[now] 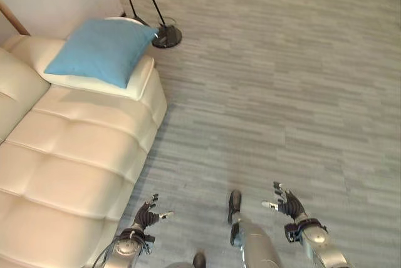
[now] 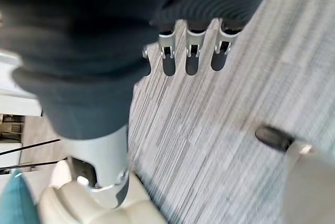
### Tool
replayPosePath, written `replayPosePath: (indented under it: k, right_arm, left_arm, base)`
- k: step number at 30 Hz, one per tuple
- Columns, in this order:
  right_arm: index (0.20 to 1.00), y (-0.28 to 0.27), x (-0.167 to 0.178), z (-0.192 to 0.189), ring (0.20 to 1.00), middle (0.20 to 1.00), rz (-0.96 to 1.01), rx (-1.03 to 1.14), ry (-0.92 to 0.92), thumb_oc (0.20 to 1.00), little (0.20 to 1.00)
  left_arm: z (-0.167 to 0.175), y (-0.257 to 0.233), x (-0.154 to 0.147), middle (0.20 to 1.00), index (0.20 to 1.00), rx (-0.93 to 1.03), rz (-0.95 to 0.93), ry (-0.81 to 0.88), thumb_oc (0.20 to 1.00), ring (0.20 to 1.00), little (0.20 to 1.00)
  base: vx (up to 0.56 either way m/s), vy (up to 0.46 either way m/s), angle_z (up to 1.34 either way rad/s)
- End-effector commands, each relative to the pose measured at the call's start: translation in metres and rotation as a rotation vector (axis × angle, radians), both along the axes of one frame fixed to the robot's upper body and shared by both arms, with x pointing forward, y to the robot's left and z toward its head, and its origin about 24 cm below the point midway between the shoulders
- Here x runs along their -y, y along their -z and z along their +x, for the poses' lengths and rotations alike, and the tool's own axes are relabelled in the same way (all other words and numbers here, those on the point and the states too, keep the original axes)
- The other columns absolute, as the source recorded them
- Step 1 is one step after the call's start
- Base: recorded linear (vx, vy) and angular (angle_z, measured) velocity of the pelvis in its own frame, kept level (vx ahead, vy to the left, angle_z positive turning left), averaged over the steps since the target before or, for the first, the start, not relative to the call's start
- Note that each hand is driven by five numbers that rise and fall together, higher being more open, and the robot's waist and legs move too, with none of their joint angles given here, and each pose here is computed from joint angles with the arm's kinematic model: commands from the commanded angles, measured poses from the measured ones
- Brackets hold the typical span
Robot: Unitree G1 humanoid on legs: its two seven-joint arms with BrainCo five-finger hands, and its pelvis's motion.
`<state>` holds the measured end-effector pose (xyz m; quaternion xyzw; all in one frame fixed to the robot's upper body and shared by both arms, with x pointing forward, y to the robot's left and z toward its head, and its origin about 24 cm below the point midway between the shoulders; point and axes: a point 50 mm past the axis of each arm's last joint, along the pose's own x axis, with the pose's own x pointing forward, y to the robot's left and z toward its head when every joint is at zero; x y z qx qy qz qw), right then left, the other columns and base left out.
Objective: Pick up all the scattered cushions and arrange them neatly on the sofa.
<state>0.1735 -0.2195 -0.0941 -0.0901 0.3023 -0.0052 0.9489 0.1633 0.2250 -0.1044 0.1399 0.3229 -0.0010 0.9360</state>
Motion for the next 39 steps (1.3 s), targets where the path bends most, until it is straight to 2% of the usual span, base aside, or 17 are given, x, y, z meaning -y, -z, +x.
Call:
replayPosePath:
  k: [1,12,21,26,35,39]
  right_arm:
    - [1.0,-0.032,0.012,0.032,1.0,1.0,-0.028,0.179,0.004,1.0,1.0]
    - [1.0,-0.036,0.022,0.031,1.0,1.0,-0.07,0.187,0.015,1.0,1.0]
    - [1.0,-0.032,0.025,0.019,1.0,1.0,-0.091,0.15,-0.013,1.0,1.0]
    - [1.0,-0.031,0.009,0.026,1.0,1.0,-0.048,0.169,-0.041,1.0,1.0]
    - [1.0,-0.042,0.005,0.037,1.0,1.0,-0.062,0.218,-0.088,1.0,1.0]
    - [1.0,-0.039,0.01,0.031,1.0,1.0,-0.073,0.197,-0.08,1.0,1.0]
  left_arm:
    - [0.016,-0.013,0.003,1.0,1.0,0.097,-0.006,0.028,1.0,1.0,1.0]
    - [0.011,-0.004,-0.011,1.0,1.0,0.042,0.031,-0.056,1.0,1.0,1.0]
    - [-0.014,0.003,-0.041,1.0,1.0,-0.03,0.084,-0.172,1.0,1.0,1.0]
    - [-0.008,-0.005,-0.05,1.0,1.0,0.009,0.104,-0.183,1.0,1.0,1.0]
    - [-0.008,-0.001,-0.042,1.0,1.0,0.008,0.08,-0.191,1.0,1.0,1.0]
    - [-0.008,0.002,-0.037,1.0,1.0,0.003,0.076,-0.18,1.0,1.0,1.0]
  base:
    - [0.22,-0.127,0.57]
    - [0.31,-0.026,0.08]
    - [0.57,0.257,-0.13]
    - [0.45,0.285,0.05]
    - [0.41,0.031,0.77]
    - [0.21,-0.132,1.56]
